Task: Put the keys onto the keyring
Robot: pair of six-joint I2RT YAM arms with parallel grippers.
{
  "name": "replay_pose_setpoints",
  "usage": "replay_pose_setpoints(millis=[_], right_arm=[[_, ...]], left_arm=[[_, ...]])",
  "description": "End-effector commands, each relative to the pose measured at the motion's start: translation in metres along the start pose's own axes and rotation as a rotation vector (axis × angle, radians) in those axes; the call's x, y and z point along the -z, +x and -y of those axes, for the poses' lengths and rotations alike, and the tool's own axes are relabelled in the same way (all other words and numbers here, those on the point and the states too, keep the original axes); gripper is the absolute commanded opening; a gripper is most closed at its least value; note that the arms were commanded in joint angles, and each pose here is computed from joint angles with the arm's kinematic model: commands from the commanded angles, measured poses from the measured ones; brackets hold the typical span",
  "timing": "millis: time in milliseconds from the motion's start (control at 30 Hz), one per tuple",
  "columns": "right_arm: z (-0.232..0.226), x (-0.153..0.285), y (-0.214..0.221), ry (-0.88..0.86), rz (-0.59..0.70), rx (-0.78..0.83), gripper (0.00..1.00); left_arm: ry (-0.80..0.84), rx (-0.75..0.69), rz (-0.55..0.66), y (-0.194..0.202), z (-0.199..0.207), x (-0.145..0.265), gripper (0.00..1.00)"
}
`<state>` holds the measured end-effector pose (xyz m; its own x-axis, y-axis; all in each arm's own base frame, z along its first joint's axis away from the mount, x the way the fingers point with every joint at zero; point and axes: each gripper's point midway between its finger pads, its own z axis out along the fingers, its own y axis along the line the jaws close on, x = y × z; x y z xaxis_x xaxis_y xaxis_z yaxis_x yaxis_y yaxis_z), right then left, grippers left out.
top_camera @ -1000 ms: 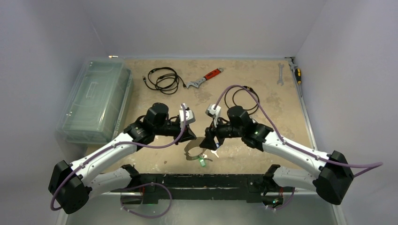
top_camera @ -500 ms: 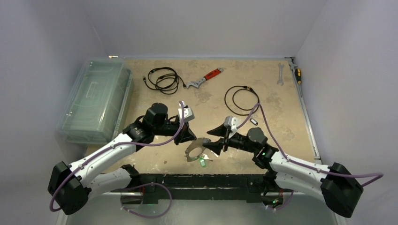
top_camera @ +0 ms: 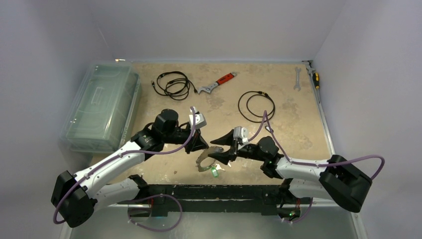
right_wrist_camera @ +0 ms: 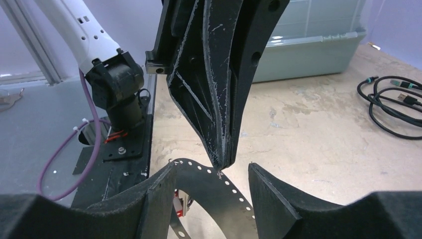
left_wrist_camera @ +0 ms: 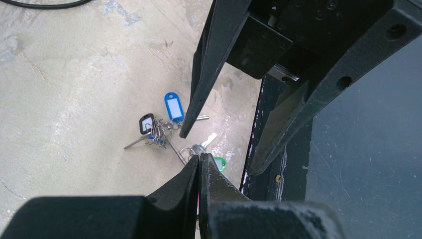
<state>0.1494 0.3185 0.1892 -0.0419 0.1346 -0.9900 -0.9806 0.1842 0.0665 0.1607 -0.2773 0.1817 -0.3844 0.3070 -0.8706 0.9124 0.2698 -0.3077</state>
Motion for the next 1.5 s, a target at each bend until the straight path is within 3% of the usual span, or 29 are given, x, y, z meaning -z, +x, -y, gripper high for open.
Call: replay_pose_setpoints(millis=[0,333,500,767,1167,1467], right_arm=[[-0.007,-0.006,-0.016,-0.053,0.064,0.079,0.57],[-0.002,-0.017,-0.002,-0.052,0.029,0.083,0.44],[-0.001,-0.021,-0.003,-0.047,0.040,0.086,0.26],[0.001,-0.024,-0.007,-0.040,0.049,0.086,0.21],[-0.003,-0.029,-0.002,-0.058,0.050,0.063,0.00],[-0.011,-0.027,-0.005,-0.093,0.087,0.083,0.00]], left_arm=[[0.009,-0.039,0.077,-0.030,0.003,0.003,0.00],[0.011,-0.029,0.071,-0.028,0.003,0.001,0.00],[0.008,-0.027,0.072,-0.028,0.003,0.002,0.00],[0.005,-0.023,0.069,-0.026,0.002,0.001,0.00],[0.012,-0.013,0.073,-0.026,0.003,0.001,0.00],[0.013,-0.009,0.075,-0.027,0.004,0.002,0.00]])
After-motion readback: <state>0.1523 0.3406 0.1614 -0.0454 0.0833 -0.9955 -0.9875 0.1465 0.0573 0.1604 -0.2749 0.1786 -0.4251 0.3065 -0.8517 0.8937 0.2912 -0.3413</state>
